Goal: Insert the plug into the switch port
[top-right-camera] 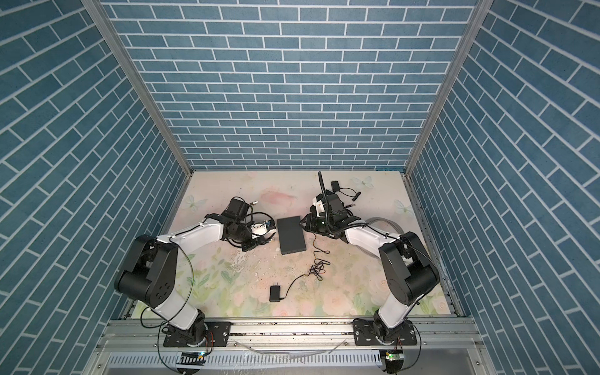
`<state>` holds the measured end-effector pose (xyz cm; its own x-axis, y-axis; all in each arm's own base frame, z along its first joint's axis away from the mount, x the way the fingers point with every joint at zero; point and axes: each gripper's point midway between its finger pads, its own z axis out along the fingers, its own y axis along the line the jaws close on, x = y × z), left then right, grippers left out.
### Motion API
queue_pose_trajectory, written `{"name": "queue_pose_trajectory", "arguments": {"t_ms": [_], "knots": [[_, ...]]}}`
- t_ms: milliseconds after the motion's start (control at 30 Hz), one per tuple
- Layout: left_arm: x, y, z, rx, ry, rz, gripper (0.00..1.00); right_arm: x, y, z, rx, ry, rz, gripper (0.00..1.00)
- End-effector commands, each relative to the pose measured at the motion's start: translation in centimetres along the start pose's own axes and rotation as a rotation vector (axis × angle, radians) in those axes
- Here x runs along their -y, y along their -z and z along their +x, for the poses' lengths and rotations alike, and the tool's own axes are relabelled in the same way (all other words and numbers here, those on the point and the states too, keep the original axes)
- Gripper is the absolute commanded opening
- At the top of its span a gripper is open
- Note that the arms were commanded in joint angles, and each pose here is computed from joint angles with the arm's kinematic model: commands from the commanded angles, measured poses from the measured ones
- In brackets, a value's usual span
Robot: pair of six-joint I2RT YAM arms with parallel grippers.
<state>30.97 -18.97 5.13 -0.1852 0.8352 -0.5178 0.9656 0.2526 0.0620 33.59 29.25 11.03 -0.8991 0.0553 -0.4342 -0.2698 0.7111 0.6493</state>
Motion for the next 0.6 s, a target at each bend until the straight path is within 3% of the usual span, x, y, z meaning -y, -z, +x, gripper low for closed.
{"name": "queue_pose_trajectory", "arguments": {"t_ms": [0, 167, 567], "knots": [[0.2, -0.7, 1.4, -0.11, 0.057, -0.026, 0.03, 1.8, -0.3, -0.3, 0.009, 0.067, 0.099, 0.48], [0.3, -1.7, 1.8, -0.228, 0.067, -0.045, 0.04, 3.2, -0.9, -0.5, 0.009, 0.062, 0.164, 0.51], [-0.7, -3.8, -0.2, -0.136, 0.136, -0.103, 0.04, 3.3, -2.9, -0.8, -0.03, 0.068, 0.137, 0.53]]}}
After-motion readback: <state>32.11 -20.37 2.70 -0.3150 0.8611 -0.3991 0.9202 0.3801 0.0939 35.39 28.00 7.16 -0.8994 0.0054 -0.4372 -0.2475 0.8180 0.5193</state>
